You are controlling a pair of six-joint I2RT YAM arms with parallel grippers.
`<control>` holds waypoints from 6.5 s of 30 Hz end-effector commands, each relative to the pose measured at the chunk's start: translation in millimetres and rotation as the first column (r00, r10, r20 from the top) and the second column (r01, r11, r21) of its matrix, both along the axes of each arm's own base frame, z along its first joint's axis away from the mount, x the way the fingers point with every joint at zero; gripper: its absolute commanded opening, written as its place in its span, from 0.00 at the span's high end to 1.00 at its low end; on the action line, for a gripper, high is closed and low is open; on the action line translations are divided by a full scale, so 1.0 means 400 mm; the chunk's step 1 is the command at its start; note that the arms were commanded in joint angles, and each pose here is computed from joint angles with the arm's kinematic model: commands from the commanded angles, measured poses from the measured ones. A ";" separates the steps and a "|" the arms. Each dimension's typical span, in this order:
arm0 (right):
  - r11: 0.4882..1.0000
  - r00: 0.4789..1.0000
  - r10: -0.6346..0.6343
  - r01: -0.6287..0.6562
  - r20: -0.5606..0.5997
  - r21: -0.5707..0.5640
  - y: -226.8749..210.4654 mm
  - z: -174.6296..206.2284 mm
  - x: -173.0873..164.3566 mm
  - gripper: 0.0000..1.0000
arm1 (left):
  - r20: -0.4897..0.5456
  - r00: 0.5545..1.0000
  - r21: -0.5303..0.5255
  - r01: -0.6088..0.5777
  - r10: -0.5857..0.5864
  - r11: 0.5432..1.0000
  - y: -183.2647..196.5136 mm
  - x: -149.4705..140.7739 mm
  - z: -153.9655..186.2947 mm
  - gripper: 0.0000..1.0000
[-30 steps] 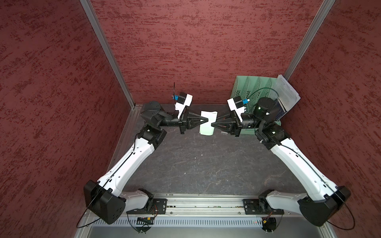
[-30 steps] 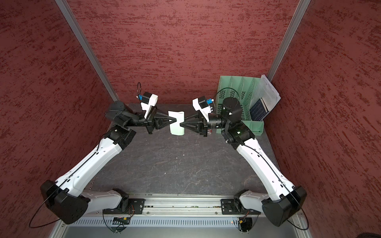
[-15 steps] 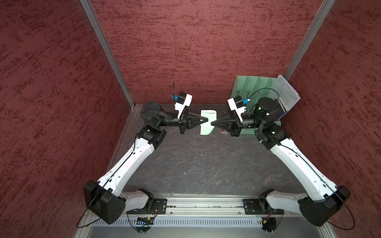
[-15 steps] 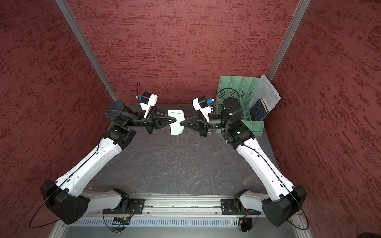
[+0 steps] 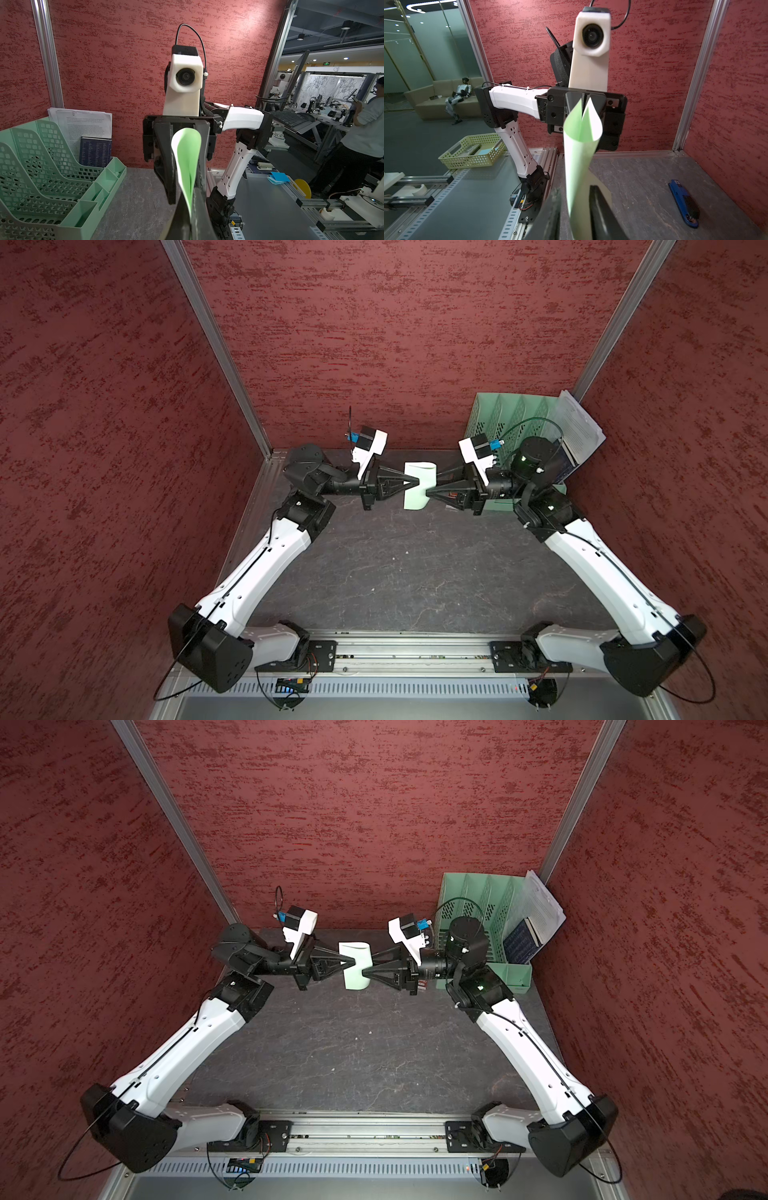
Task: Fold the square paper along the opposite sides
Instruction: Smooth out the paper, then place the paper at the center of the board.
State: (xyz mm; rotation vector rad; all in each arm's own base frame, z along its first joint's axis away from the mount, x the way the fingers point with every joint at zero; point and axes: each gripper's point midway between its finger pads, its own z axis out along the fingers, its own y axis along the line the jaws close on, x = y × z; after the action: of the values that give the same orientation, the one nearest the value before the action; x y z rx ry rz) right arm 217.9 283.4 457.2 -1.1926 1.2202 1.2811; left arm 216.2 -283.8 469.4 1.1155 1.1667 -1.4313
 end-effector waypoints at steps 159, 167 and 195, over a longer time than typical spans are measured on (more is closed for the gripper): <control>1.000 0.998 0.029 -0.030 -0.048 -0.009 0.006 -0.065 -0.022 1.00 | 0.131 0.981 -0.079 -0.134 0.144 0.988 0.035 0.014 0.101 1.00; 1.000 0.998 0.021 -0.022 -0.055 -0.014 0.004 -0.075 -0.022 1.00 | 0.131 0.980 -0.080 -0.138 0.147 0.987 0.036 0.015 0.099 1.00; 0.715 0.720 -0.694 0.685 -0.018 -0.143 -0.199 -0.179 0.114 0.02 | -0.692 0.627 0.222 -0.287 0.358 0.932 0.039 0.175 -0.448 0.97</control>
State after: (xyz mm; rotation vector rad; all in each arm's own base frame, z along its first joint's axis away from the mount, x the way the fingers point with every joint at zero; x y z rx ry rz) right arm 238.8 218.3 407.4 -0.7708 1.4970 0.7874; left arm 279.9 -265.4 323.2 0.4951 1.7644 -1.4591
